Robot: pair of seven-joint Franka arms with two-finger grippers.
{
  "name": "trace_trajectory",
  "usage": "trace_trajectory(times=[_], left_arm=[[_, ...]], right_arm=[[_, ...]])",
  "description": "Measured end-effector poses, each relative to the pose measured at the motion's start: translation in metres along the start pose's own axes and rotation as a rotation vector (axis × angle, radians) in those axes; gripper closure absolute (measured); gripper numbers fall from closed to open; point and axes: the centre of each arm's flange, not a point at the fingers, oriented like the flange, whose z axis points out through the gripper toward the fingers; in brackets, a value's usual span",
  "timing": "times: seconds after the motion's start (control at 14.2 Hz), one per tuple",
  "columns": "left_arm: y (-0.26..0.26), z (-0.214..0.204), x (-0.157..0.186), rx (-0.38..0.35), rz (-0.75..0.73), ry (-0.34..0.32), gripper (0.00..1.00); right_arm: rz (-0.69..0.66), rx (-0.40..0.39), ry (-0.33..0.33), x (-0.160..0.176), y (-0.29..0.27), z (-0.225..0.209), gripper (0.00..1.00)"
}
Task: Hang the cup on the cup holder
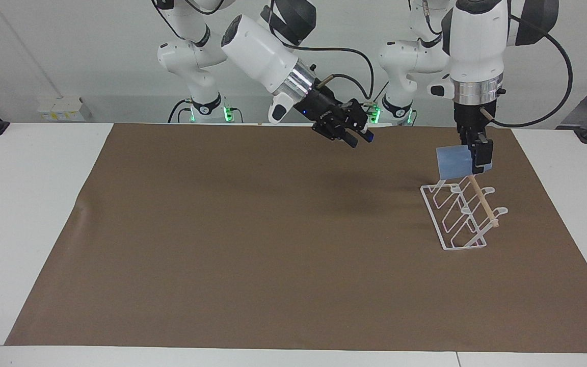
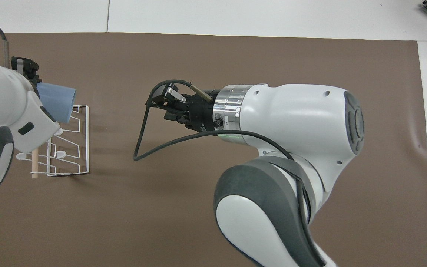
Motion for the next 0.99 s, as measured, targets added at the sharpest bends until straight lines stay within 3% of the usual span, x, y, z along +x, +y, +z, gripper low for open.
trace_trajectory(times=[0.14, 0.42, 0.78, 0.99], left_arm=[[0.001, 0.006, 0.002, 0.013, -0.009, -0.083, 0.21], [0.002, 0.021, 0.021, 0.088, 0.012, -0.333, 0.21], [-0.012, 0.069, 0.037, 0.087, 0.091, -0.478, 0.21], [-0.014, 0.084, 0.037, 0.079, 0.089, -0.5, 0.21]], right_arm=[[-0.134, -0.108, -0.002, 0.005, 0.008, -0.017, 0.47], [-0.39, -0.366, -0.028, 0.017, 0.034, -0.062, 0.46], [-0.585, -0.635, -0.08, 0.023, 0.062, -0.099, 0.46], [-0.564, -0.714, -0.107, 0.035, 0.081, -0.121, 0.45]])
